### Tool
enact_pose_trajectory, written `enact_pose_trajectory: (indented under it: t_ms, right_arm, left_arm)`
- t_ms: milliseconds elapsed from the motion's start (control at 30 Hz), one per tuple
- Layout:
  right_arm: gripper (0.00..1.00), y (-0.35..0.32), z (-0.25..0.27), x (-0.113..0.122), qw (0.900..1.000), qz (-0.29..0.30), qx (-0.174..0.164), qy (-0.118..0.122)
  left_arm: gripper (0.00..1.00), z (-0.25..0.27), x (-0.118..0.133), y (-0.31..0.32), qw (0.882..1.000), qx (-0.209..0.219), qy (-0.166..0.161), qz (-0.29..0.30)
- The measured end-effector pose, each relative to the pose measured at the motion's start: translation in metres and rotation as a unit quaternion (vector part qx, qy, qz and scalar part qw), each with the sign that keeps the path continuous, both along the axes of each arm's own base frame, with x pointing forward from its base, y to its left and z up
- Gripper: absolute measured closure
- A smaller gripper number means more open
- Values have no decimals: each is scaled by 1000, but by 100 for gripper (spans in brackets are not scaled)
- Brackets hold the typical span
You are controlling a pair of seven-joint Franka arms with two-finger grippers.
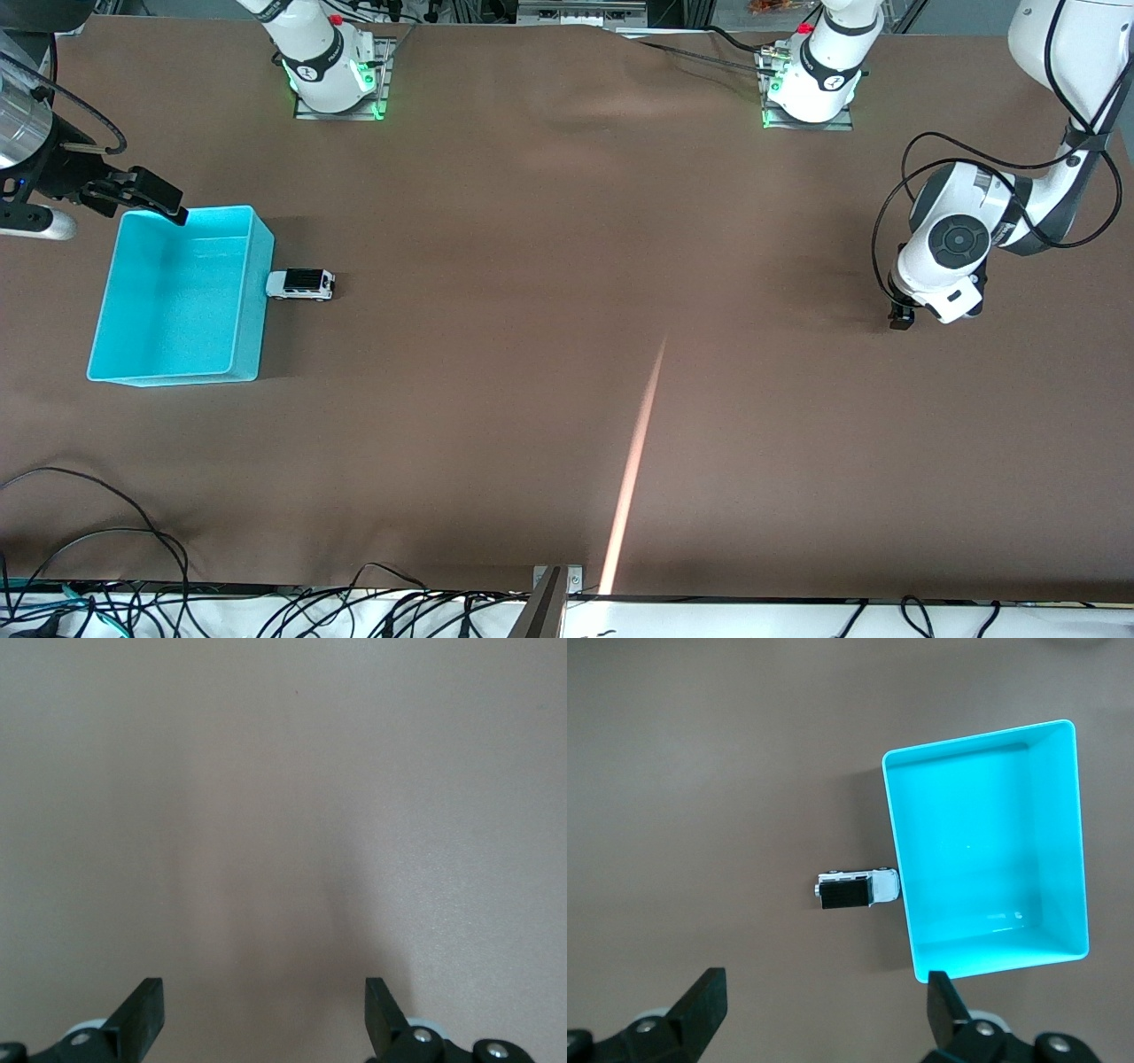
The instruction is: Wind and store white jeep toy
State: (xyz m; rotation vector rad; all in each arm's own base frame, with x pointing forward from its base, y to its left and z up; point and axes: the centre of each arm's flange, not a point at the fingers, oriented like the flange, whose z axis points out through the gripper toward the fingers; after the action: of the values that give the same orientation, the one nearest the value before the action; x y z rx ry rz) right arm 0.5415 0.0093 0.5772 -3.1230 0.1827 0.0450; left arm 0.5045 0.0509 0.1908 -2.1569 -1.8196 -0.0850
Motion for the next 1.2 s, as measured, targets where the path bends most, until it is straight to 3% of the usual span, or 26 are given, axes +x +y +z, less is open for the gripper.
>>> enact_pose_trajectory:
  t_ms: [501,634,734,834,1201]
  right_arm:
    - [0,-2,-29,9,999,-3,0,33]
    - [0,-4,-42,9,999,-5,0,42]
    - [0,-4,-59,9,999,-8,0,39]
    - [0,-3,-84,9,999,-27,-2,34]
    - [0,16,-176,-6,992,-127,-6,7]
  left_arm:
    - [0,3,1,0,1000,-11,7,-10]
    - [0,82,55,18,998,-41,8,-43]
    - [0,156,81,27,996,-40,-8,-78]
    - [0,195,86,26,995,-33,-16,-95]
    - [0,179,83,20,992,-44,1,-116]
